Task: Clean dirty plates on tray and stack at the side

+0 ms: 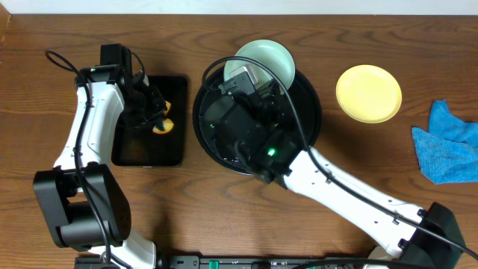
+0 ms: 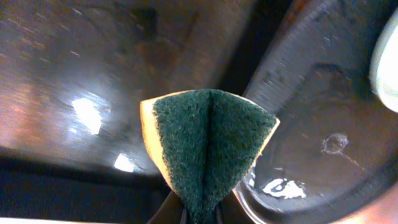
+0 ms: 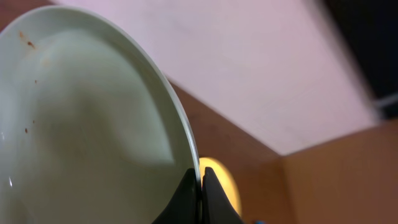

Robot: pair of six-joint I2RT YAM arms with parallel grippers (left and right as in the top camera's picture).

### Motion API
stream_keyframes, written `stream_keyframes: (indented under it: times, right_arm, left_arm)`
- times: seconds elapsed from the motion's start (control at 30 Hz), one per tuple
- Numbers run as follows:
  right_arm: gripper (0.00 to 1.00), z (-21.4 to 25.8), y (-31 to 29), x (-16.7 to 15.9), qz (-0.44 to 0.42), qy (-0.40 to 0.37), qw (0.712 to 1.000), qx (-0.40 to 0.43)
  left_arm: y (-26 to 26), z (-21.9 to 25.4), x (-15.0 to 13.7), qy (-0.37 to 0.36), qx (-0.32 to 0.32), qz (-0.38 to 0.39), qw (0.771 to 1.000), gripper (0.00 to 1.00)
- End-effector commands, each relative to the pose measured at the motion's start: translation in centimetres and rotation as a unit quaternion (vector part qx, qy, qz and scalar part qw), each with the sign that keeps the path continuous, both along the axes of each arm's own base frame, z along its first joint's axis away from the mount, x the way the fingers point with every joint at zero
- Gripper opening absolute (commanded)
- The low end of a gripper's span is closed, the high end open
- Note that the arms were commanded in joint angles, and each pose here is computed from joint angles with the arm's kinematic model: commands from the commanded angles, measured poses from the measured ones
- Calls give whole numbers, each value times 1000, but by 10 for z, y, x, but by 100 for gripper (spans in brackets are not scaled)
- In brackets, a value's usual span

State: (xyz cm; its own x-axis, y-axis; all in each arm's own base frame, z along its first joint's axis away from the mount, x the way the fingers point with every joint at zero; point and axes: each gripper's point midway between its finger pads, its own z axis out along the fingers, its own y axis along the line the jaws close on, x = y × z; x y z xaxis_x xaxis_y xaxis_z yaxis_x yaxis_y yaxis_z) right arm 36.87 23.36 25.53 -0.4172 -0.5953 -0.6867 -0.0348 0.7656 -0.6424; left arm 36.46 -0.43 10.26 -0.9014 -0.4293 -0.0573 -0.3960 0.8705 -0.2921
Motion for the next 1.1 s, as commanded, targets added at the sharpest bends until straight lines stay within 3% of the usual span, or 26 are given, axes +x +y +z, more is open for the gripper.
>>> stream_keyframes:
  times: [0.0, 0.23, 0.5, 0.53, 0.6, 0.67, 1.07]
  right_arm:
    - [1, -24, 10, 11, 42, 74, 990, 115]
    - [1, -64, -10, 20, 41, 202, 947, 245]
    - [1, -76, -31, 20, 20, 235, 937, 256]
    - [1, -76, -31, 20, 20, 235, 938, 256]
    - [1, -76, -30, 20, 21, 234, 938, 256]
    - [1, -75, -30, 21, 21, 233, 938, 257]
    - [1, -77, -32, 20, 7, 234, 934, 271]
  left_arm:
    - [20, -9, 4, -6, 59, -23, 998, 8]
    - [29, -11, 19, -44, 94, -60, 993, 8]
    - [37, -47, 12, -44, 119, -55, 990, 9]
    - [37, -51, 11, -45, 120, -55, 990, 12]
    - [37, -57, 10, -47, 120, -54, 990, 43]
    - [37, -58, 11, -51, 121, -54, 990, 67]
    - [53, -71, 15, -43, 163, -42, 985, 70]
